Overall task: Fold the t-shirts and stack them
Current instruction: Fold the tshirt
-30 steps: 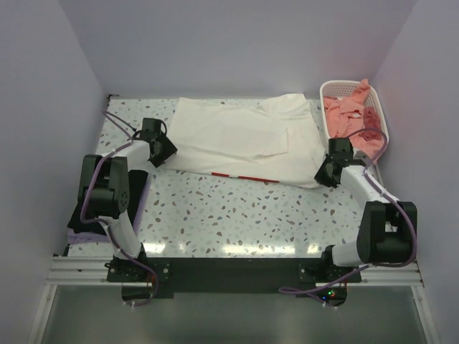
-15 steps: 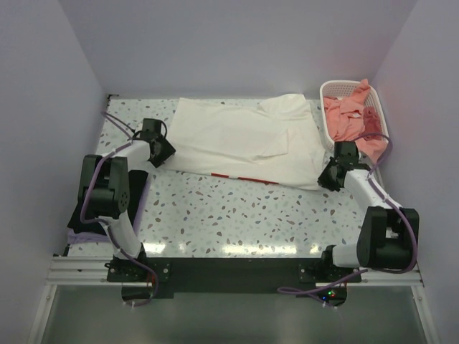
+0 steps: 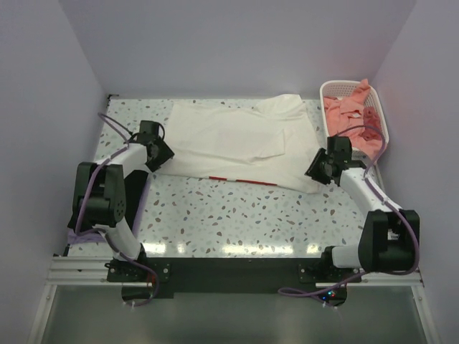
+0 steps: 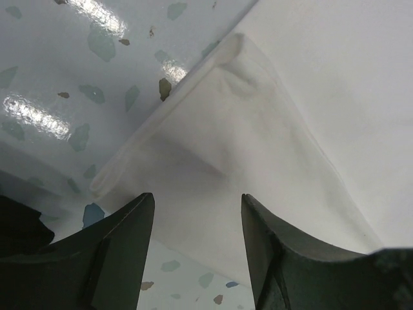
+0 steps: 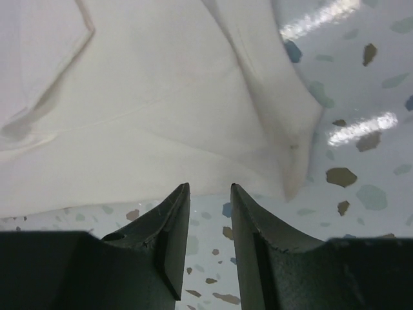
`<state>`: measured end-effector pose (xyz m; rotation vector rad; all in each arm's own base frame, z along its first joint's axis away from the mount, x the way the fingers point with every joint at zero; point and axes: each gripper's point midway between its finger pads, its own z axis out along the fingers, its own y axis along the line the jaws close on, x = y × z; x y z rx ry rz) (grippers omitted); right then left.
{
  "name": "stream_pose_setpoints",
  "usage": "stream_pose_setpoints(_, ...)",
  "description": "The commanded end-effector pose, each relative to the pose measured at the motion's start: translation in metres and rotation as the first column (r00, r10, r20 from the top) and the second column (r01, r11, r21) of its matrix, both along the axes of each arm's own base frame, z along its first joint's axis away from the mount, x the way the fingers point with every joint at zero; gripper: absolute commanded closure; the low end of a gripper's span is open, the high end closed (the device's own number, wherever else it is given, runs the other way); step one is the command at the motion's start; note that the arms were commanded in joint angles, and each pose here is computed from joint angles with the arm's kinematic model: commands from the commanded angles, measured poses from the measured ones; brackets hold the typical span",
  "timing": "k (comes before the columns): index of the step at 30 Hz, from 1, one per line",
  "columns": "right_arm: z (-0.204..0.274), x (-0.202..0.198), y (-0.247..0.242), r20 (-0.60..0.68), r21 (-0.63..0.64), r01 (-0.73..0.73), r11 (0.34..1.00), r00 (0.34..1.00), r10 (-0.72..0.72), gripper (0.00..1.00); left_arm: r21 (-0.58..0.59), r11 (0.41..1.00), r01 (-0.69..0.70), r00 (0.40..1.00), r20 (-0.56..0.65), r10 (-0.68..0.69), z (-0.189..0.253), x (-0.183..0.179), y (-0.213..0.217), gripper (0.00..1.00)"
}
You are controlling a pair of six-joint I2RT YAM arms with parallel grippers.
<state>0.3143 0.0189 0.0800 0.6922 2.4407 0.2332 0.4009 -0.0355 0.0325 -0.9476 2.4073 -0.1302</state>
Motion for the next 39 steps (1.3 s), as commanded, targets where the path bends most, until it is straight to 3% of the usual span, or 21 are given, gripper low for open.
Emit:
stream_pose_setpoints(1, 0.025, 0.040, 0.032, 0.112, 0.031, -0.068, 0.997, 0.992, 0.064, 0.65, -0.017, 0.999, 0.040, 0.993, 0.110, -0.038, 0.044, 0.019, -0.004, 0.39)
stream_pose_setpoints(6, 0.016, 0.073, 0.076, 0.150, 0.104, -0.146, 0.984, 0.980, 0.129, 0.66, -0.104, 0.987, 0.122, 0.977, 0.189, -0.101, 0.057, 0.038, -0.034, 0.39)
stream_pose_setpoints(14, 0.001, 0.114, 0.113, 0.184, 0.182, -0.213, 0.960, 0.966, 0.180, 0.65, -0.147, 0.973, 0.181, 0.972, 0.179, -0.154, 0.045, 0.054, -0.061, 0.41)
stream_pose_setpoints(26, -0.021, 0.139, 0.166, 0.183, 0.169, -0.271, 0.948, 0.953, 0.240, 0.68, -0.162, 0.966, 0.203, 0.967, 0.187, -0.172, 0.043, 0.056, -0.066, 0.41)
stream_pose_setpoints(32, -0.026, 0.156, 0.177, 0.200, 0.172, -0.275, 0.946, 0.950, 0.240, 0.60, -0.160, 0.964, 0.210, 0.966, 0.189, -0.179, 0.043, 0.057, -0.067, 0.41)
stream_pose_setpoints(39, -0.017, 0.175, 0.185, 0.235, 0.158, -0.282, 0.946, 0.942, 0.241, 0.59, -0.161, 0.962, 0.218, 0.963, 0.195, -0.186, 0.045, 0.059, -0.068, 0.41)
